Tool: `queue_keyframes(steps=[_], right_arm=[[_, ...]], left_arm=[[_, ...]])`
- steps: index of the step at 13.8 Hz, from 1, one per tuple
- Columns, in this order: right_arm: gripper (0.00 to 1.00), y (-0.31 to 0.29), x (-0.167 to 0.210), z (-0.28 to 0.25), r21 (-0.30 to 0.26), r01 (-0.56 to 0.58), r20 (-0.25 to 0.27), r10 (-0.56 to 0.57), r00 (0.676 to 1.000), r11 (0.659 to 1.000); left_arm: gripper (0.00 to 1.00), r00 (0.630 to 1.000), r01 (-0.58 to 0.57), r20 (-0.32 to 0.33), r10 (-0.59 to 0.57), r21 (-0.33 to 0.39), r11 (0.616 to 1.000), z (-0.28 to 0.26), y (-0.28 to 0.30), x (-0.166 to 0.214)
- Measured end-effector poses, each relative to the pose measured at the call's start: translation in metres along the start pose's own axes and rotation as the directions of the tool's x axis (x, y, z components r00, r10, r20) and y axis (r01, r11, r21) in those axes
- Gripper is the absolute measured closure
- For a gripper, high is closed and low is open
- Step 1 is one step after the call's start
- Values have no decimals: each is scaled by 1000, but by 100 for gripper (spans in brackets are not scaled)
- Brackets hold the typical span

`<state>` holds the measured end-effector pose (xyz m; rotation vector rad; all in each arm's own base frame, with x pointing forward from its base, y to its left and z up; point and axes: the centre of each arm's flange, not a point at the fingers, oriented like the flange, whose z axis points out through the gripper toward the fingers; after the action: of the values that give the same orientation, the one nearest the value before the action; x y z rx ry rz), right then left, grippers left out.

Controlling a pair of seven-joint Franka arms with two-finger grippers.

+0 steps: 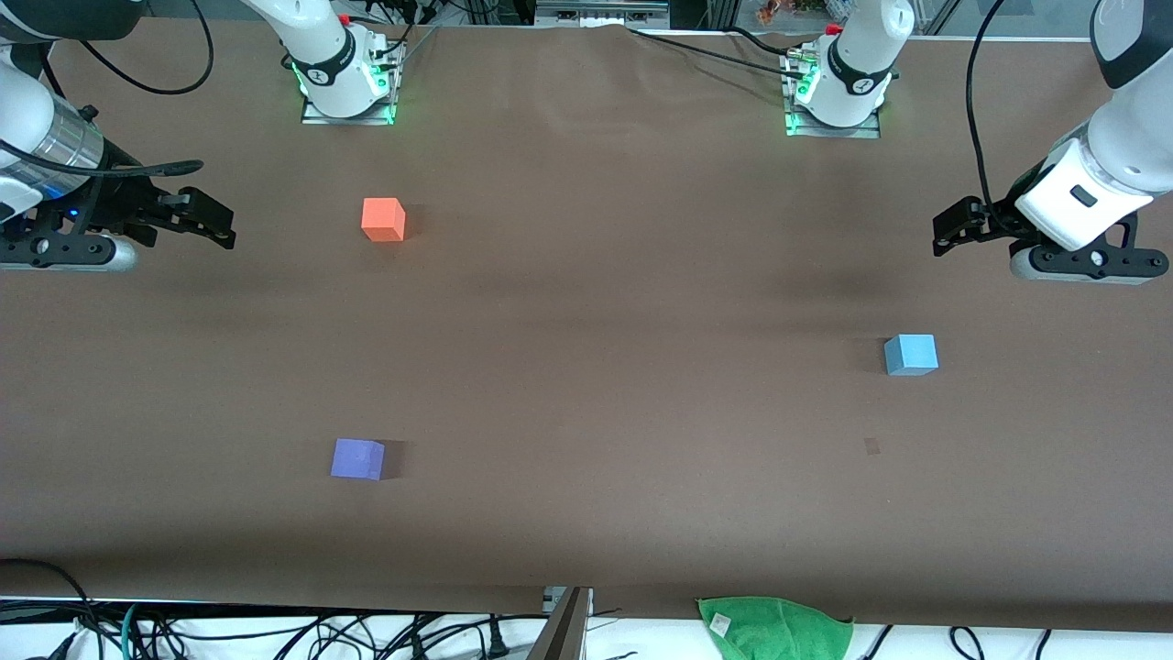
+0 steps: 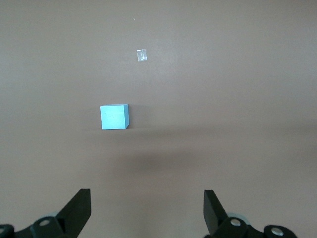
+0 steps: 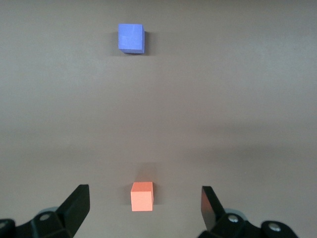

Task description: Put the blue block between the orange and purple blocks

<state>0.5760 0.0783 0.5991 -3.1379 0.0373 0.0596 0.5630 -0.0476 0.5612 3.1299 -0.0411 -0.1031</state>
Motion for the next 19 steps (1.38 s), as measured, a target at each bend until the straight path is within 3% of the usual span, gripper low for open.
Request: queue_keyframes(steps=[6, 9, 12, 19], right_arm=[[0, 0, 0, 0, 0, 0, 0, 0, 1000, 1000], [0, 0, 0, 0, 0, 0, 0, 0, 1000, 1000], [0, 0, 0, 0, 0, 0, 0, 0, 1000, 1000], [0, 0, 0, 0, 0, 0, -1, 0, 1000, 1000]], left_arm=[[0, 1000, 9, 19, -9, -3, 1000, 22, -6, 23], [0, 1000, -13, -21, 15, 84, 996, 53, -22, 52], [0, 999, -30, -26, 34, 139, 990, 109, -38, 84], [0, 996, -53, 83, 44, 103, 993, 260, -93, 117]])
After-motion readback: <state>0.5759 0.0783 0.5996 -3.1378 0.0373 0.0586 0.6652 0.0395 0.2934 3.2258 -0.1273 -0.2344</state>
